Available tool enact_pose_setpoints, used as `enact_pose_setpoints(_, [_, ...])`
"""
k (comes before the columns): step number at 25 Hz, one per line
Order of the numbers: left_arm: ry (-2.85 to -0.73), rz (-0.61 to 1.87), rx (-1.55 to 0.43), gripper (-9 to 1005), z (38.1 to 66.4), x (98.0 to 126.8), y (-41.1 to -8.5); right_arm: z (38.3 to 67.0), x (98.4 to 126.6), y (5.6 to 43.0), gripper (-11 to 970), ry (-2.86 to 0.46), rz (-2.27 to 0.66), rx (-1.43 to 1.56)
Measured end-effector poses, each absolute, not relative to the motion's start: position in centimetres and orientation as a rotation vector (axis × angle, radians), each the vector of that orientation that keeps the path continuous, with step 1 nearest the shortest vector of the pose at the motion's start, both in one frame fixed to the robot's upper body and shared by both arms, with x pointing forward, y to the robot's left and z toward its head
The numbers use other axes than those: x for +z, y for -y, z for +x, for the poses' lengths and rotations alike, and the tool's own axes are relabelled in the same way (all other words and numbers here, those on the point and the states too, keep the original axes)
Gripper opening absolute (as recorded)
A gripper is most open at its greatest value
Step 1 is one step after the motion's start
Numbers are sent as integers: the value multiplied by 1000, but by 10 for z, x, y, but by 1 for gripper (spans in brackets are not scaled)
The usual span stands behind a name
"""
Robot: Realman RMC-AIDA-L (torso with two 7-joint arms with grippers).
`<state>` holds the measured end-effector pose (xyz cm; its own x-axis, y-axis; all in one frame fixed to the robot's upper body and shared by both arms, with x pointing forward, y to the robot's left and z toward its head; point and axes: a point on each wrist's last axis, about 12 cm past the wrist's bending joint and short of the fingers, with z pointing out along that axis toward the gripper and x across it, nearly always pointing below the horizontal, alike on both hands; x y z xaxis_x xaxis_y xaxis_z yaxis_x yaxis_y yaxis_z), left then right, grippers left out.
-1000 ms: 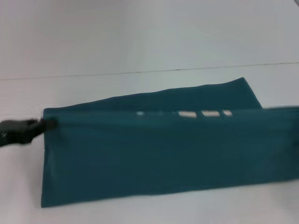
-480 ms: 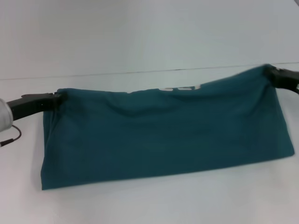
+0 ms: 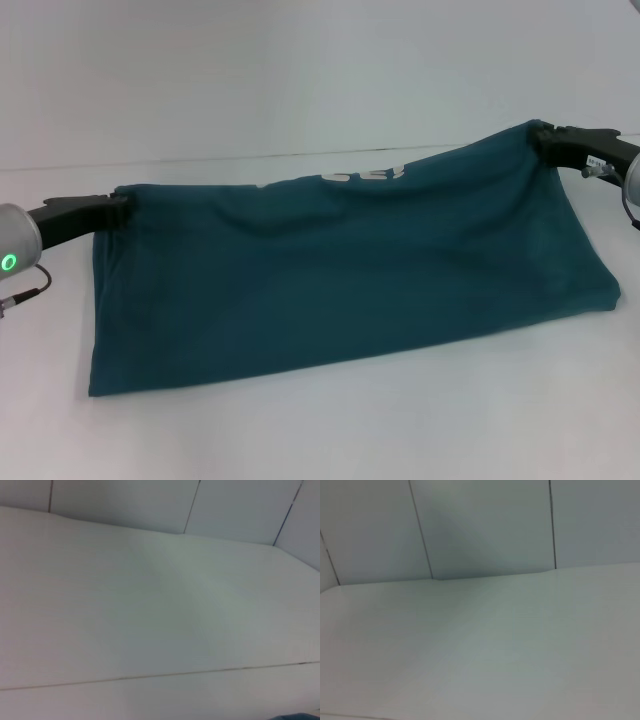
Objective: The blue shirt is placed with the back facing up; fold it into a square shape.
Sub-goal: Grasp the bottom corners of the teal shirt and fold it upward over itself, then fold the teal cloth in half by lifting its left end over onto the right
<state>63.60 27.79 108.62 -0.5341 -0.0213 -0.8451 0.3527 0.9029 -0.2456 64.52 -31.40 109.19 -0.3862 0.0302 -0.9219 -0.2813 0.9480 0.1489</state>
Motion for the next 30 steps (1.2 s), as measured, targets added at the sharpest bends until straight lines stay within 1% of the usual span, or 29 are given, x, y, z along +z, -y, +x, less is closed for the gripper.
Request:
enact_pose_setpoints(4, [-2090,228,-471,88,637,1086,-279,645,1090,313,174,-1950,-174,331])
enact_pose_setpoints(9, [-2075,154,-460,122,636,1083,-282,646,1086,313,192,-1973,-180,288])
enact_pose_setpoints(15, [-2039,-18,-439,163,628,1078,-303,644,1084,324,213,-1979,-120,239])
enact_pose_setpoints(17, [-2032,-40,-438,234,627,1078,-306,642,1087,330,220,-1957,-100,263])
enact_pose_setpoints(18, [-2012,-81,-438,270,623,1078,-315,641,1089,332,223,-1945,-97,277])
enact_pose_setpoints(21, [-1990,-104,-477,377,616,1080,-322,637,1097,340,335,-1912,-87,350])
enact_pose_setpoints(24, [-1974,-93,-573,468,606,1083,-325,630,1102,346,446,-1894,-79,440])
enact_pose_setpoints(29, [-1963,-37,-746,620,589,1089,-326,609,1106,359,695,-1908,-61,622])
enact_pose_setpoints(30, [-1963,-25,-768,666,586,1089,-326,604,1106,362,721,-1916,-57,654])
